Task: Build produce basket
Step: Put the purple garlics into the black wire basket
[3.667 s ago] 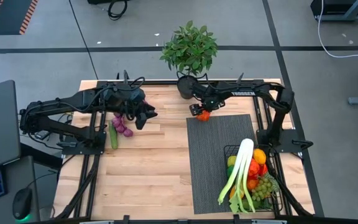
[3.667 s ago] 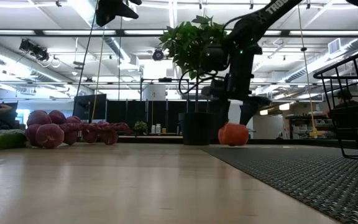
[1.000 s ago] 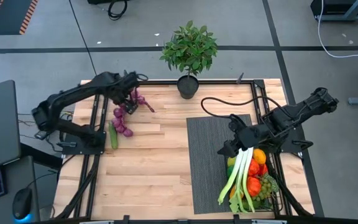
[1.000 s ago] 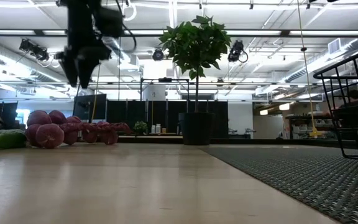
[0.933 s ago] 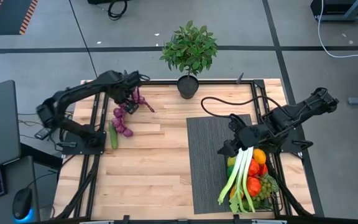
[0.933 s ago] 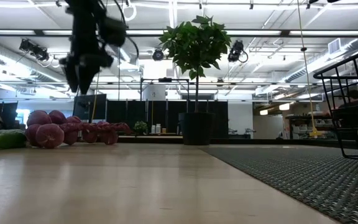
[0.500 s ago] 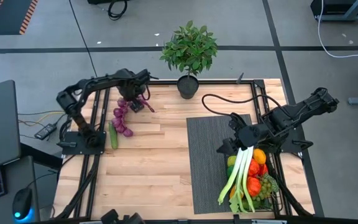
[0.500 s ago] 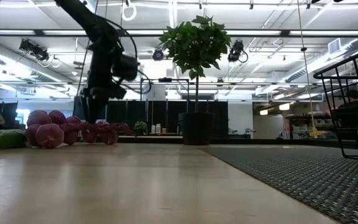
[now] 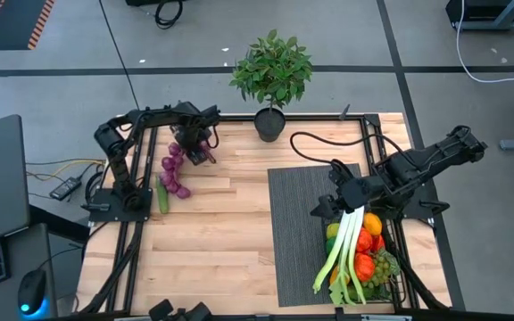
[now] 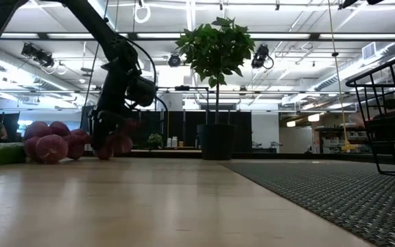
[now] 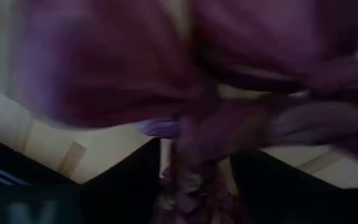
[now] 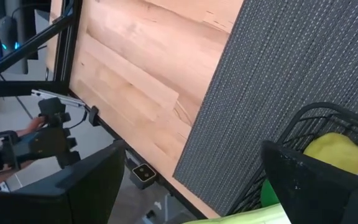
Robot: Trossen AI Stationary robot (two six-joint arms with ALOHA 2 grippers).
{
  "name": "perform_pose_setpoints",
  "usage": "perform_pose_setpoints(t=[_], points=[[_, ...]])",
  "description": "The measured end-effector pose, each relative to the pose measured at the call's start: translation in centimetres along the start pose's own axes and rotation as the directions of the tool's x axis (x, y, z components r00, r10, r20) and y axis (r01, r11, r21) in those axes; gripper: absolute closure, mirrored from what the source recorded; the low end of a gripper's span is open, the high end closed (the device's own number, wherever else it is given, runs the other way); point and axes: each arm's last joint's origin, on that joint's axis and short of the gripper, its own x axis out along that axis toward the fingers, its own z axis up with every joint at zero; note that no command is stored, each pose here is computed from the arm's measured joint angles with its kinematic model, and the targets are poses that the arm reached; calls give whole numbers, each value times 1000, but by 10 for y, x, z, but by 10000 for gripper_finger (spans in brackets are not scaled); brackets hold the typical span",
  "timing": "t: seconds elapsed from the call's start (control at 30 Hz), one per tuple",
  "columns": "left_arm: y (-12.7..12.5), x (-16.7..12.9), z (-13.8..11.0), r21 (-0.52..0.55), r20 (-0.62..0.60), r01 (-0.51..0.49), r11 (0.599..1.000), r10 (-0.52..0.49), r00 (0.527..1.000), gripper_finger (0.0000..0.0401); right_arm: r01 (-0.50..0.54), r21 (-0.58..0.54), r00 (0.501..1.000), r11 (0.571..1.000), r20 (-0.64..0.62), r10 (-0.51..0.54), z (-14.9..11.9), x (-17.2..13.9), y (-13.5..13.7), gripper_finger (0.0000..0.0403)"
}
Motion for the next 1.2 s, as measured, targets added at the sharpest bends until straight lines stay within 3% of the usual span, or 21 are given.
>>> perform_pose_setpoints(t=[0.2, 0.37, 0.53, 0.63, 0.77, 0.93, 1.03, 1.2], points=[[3, -25, 1, 0, -27, 40, 999, -40, 999, 299, 6, -28, 1000, 1000, 5, -6, 3, 0, 0, 28], [0, -70, 6, -29, 38, 186, 982, -185, 982, 359, 13, -52, 1000, 999, 5, -13, 5, 1, -1, 28], [-11, -136, 3, -4, 215, 317, 948, -309, 926, 362, 12, -103, 1000, 995, 7, -11, 6, 0, -2, 28], [-20, -178, -4, 17, 323, 362, 932, -347, 880, 339, 14, -132, 1000, 991, 8, -13, 6, 0, -2, 28], [-37, -230, -15, 28, 470, 421, 906, -384, 795, 324, 11, -157, 1000, 988, 11, -9, 6, 0, -1, 28], [-69, -284, -34, 88, 614, 514, 853, -453, 647, 338, 3, -158, 998, 987, -58, -13, 5, -10, -8, 29], [-93, -306, -42, 148, 673, 573, 806, -507, 539, 348, 8, -152, 996, 988, -91, -22, 4, -20, -15, 29], [-137, -333, -50, 312, 726, 639, 703, -610, 317, 345, -39, -162, 991, 986, -135, 17, -2, -38, -23, 30]])
